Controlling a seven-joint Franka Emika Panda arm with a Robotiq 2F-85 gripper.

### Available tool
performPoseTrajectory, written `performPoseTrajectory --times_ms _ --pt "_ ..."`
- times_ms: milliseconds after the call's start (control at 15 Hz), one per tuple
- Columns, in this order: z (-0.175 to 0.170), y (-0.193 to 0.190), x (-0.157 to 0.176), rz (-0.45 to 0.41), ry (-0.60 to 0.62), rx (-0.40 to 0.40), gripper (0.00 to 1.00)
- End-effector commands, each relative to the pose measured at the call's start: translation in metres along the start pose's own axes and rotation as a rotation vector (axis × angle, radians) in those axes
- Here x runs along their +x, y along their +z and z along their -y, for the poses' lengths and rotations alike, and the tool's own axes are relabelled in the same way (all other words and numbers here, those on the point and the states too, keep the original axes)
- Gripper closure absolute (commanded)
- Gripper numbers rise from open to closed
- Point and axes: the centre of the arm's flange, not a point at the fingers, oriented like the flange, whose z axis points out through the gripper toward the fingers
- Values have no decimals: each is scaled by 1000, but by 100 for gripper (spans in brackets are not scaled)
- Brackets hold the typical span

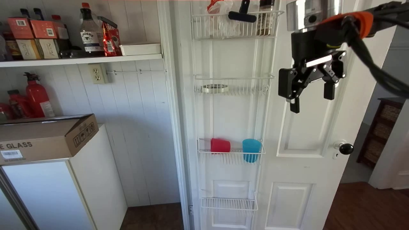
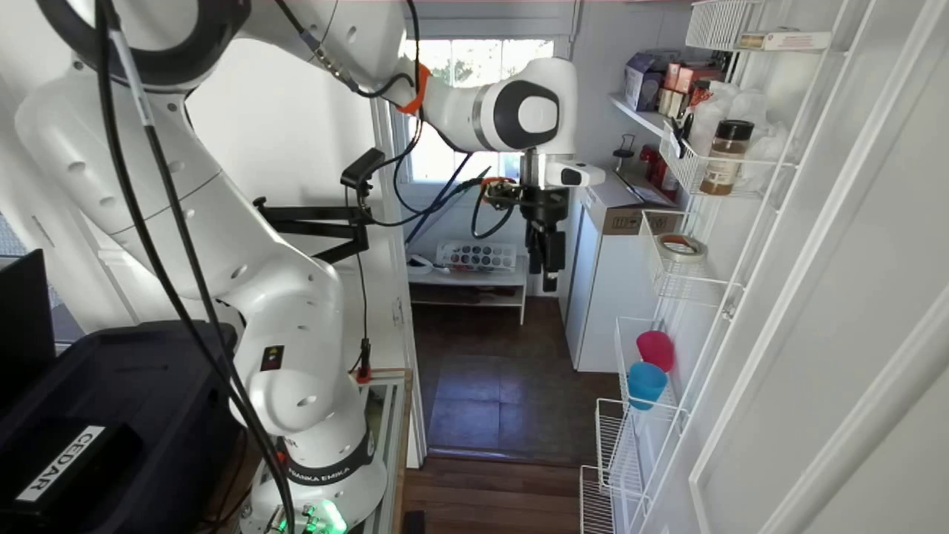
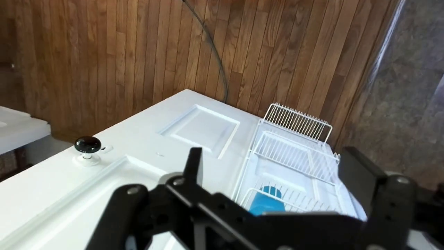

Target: Place the pink cup upright

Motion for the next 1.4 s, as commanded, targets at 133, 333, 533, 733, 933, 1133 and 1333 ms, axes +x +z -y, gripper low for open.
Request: performPoseTrajectory --times_ms 133,333,533,733,933,1133,1333 --pt "43 49 12 -173 76 -113 0" --pt "39 45 5 -171 64 -96 0" --pt "46 61 9 -171 75 -99 0" --pt "46 61 10 -170 77 -98 0" --pt "47 60 10 -171 77 -98 0" --pt "70 68 25 -179 64 -101 0" --pt "92 80 39 -195 53 -114 0"
